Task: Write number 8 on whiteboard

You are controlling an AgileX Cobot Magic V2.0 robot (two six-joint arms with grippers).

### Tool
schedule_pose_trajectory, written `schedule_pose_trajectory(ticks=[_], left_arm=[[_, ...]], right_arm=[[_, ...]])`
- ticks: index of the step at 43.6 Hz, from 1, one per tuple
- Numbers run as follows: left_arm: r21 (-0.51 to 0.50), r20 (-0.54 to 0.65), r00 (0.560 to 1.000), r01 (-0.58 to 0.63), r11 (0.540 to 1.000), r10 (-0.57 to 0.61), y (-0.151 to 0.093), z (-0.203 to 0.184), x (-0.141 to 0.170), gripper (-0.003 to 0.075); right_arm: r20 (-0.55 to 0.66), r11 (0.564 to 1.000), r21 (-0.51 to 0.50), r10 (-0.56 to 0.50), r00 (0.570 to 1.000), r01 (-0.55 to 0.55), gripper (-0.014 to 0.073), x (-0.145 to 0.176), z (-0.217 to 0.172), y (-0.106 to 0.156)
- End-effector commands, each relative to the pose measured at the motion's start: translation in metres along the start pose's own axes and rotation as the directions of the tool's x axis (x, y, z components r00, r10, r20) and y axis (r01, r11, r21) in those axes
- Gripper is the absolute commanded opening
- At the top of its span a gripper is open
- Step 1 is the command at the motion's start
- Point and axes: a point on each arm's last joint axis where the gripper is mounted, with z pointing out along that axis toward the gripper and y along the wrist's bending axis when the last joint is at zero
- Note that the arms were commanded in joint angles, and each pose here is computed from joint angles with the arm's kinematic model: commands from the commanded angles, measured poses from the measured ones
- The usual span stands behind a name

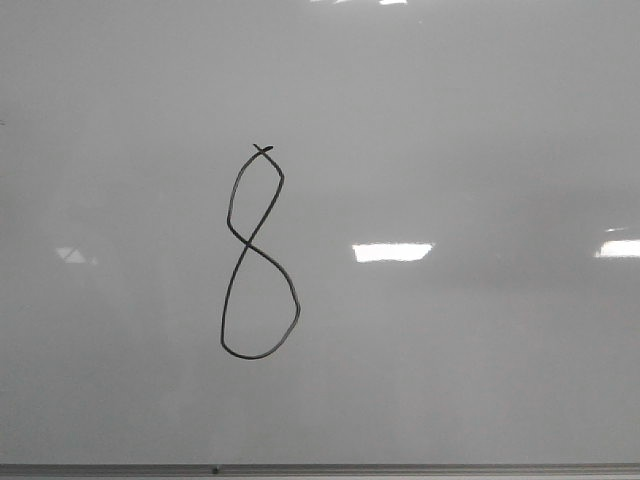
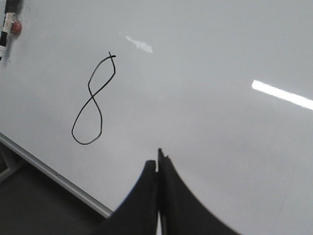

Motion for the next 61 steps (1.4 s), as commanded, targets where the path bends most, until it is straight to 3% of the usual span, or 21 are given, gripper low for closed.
schedule_pose_trajectory(ticks=[1, 11, 26, 33, 41, 61], left_arm=[[-0.017, 0.095, 0.996, 0.006, 1.0, -0.004, 0.002, -0.002, -0.016, -0.0019], [-0.029, 0.099, 0.995, 0.007, 1.0, -0.004, 0.002, -0.006, -0.004, -0.0019], [-0.138, 0.114, 0.992, 0.066, 0.988, -0.05, 0.0, -0.018, 0.075, -0.0019], [-0.145, 0.108, 0.993, 0.065, 0.987, -0.05, 0.0, -0.01, 0.096, -0.0019], [-0.156, 0.158, 0.987, 0.069, 0.985, -0.044, 0.0, -0.006, 0.108, -0.0019], [-0.155, 0.145, 0.988, 0.069, 0.986, -0.046, 0.0, -0.006, 0.108, -0.0019]], right_arm=[[0.086, 0.999, 0.044, 0.016, 0.996, -0.02, -0.0068, -0.013, -0.003, -0.004], [0.086, 0.999, 0.044, 0.016, 0.996, -0.02, -0.0068, -0.013, -0.003, -0.004], [0.086, 0.999, 0.044, 0.016, 0.996, -0.02, -0.0068, -0.013, -0.003, -0.004], [0.085, 0.999, 0.044, 0.016, 0.996, -0.02, -0.0068, -0.013, -0.003, -0.004], [0.084, 0.999, 0.043, 0.016, 0.996, -0.02, -0.0068, -0.013, -0.003, -0.004], [0.084, 0.999, 0.043, 0.016, 0.996, -0.02, -0.0068, -0.013, -0.003, -0.004]])
